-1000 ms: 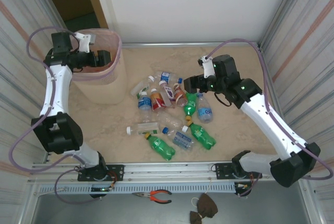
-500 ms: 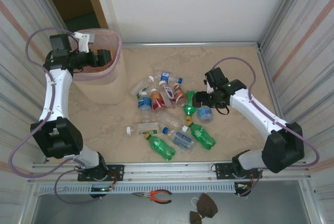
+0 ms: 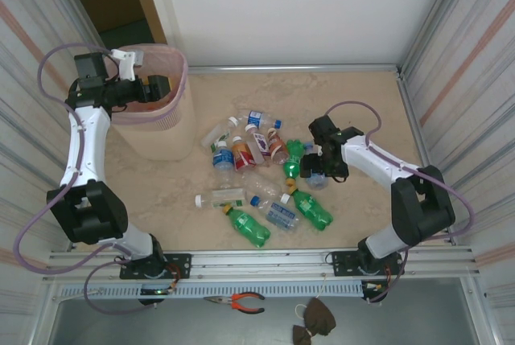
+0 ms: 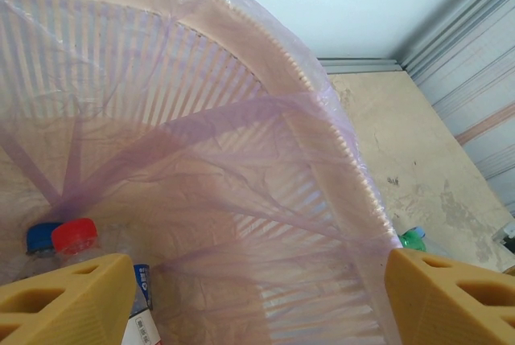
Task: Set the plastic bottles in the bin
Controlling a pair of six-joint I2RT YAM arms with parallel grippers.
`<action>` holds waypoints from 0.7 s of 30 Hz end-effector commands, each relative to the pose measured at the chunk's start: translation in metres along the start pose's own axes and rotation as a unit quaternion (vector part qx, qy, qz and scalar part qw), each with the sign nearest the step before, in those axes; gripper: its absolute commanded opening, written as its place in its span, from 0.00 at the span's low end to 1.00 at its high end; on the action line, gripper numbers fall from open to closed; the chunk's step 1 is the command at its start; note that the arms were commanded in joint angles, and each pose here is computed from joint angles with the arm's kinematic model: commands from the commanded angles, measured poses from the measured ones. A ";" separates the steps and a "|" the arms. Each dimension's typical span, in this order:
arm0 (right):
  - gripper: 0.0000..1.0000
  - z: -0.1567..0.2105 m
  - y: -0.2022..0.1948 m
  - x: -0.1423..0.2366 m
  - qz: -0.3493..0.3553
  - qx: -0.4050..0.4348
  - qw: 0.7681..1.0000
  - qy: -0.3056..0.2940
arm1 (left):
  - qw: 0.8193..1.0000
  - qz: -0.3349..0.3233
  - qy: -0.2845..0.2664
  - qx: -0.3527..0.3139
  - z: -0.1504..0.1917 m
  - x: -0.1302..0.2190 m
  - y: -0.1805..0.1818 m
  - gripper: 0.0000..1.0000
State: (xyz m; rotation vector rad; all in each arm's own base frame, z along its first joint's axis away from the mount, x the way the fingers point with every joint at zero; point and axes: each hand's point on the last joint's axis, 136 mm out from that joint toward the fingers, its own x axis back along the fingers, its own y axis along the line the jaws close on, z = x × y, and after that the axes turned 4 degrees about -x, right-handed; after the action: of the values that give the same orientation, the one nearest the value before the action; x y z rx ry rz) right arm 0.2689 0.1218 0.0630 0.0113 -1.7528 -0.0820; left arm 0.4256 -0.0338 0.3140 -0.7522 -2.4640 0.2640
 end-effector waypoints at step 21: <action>0.82 -0.011 -0.016 -0.040 0.025 -0.037 0.999 0.014 | 1.000 0.002 -0.004 0.015 0.002 0.001 0.007 0.80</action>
State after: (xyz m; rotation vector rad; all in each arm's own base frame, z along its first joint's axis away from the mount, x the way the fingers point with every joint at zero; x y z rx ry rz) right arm 0.2848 0.1157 0.0318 -0.0333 -1.7242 -0.0964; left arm 0.4264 -0.0287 0.3134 -0.7371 -2.4686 0.2724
